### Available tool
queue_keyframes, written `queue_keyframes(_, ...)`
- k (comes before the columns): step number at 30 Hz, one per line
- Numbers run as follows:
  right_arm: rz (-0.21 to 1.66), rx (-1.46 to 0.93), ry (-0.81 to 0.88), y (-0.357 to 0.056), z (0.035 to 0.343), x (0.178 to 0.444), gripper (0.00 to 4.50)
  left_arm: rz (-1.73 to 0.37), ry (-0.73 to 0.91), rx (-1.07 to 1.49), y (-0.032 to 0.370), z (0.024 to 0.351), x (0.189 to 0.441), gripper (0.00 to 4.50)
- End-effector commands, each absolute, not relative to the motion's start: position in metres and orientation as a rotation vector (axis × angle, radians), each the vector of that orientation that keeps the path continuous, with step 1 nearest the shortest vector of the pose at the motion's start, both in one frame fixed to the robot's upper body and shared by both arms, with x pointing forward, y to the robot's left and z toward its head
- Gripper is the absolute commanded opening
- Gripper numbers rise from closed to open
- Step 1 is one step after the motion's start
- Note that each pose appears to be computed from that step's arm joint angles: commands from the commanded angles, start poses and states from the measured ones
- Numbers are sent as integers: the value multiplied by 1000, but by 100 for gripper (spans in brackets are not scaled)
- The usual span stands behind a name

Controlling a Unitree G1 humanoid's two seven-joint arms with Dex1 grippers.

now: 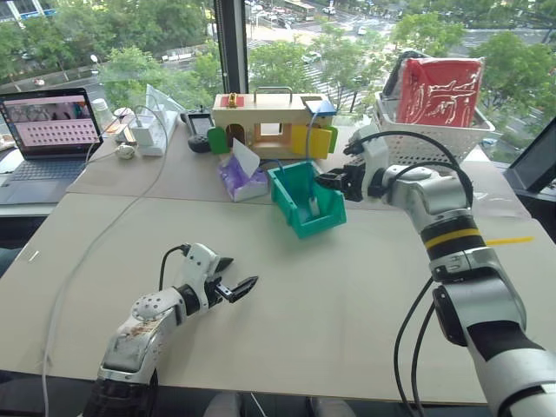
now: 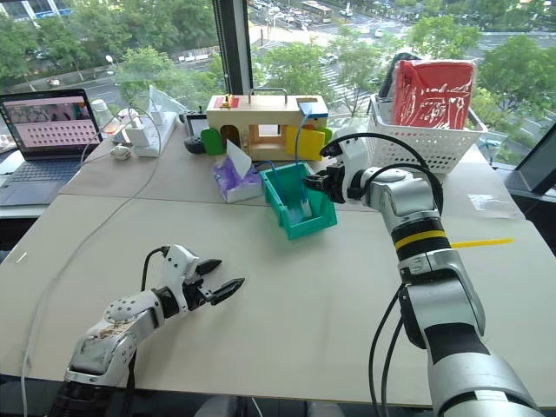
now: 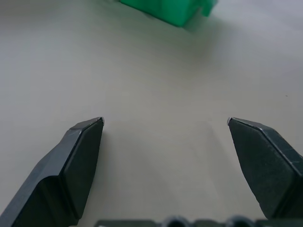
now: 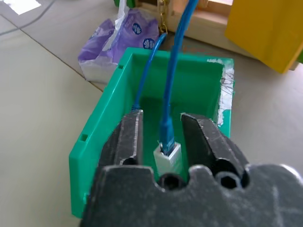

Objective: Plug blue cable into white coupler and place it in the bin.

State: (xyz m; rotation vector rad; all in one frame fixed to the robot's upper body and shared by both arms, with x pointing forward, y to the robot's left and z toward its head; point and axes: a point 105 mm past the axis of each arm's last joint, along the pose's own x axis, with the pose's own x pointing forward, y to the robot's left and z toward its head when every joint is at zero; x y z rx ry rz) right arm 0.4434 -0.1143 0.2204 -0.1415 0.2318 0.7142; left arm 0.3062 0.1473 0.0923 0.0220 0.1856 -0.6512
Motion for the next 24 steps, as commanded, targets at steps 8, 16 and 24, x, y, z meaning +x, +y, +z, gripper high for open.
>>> queue_keyframes(8,800,-57,-34,-138,272,409,445,-447,-64,76,179,140,320,448)
queue_keyframes(16,745,-211,-105,-185,218,313,445,-442,-22,70,186,139,347,448)
queue_keyframes(24,446,-80,3,-211,150,279,445,-477,-26,95,182,137,366,448)
